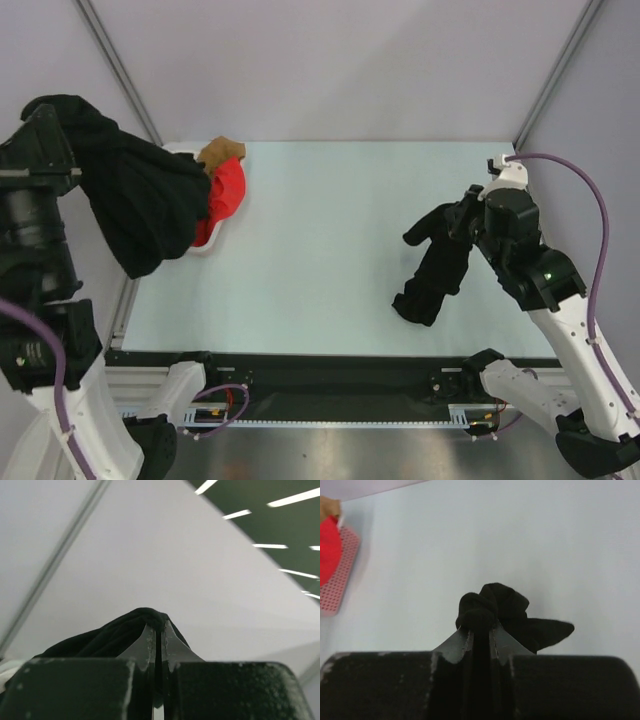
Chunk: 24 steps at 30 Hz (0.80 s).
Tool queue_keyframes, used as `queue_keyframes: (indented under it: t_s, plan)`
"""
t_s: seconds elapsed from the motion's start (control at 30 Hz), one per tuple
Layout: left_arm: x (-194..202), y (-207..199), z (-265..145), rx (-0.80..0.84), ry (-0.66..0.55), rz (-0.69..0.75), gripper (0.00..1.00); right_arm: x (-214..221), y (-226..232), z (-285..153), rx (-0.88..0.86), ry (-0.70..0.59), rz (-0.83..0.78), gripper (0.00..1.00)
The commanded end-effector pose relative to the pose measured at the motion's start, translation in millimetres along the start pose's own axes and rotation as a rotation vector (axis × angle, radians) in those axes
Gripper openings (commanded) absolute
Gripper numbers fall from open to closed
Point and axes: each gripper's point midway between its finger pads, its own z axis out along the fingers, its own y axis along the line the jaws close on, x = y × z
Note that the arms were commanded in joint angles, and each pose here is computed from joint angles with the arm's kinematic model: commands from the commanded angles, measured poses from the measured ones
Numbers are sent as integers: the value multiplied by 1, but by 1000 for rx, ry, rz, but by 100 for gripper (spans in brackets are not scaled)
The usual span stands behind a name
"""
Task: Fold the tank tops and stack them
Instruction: Grab the tank top from the pile, then move the tank top to the center of the board
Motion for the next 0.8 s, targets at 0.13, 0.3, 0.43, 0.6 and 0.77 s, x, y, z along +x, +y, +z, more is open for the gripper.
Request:
queue_keyframes:
  t_s: [0.13, 0.3, 0.43, 0.6, 0.77]
  plan:
    - [-93, -109, -73, 430, -139, -145, 0, -64, -59, -55, 301, -259, 41, 0]
    - [-128, -138, -107, 543, -189, -170, 0, -61, -69, -51, 366, -251, 36, 0]
    - [-153, -142, -133, 551, -261, -161, 0, -54, -61, -28, 354, -208, 38, 0]
    - [-175, -134, -175, 533, -340, -139, 0, -67, 26, 30, 2, -173, 105, 0]
    - [-171, -123, -185, 505, -336, -169, 0, -129, 212, 43, -486, -219, 57, 0]
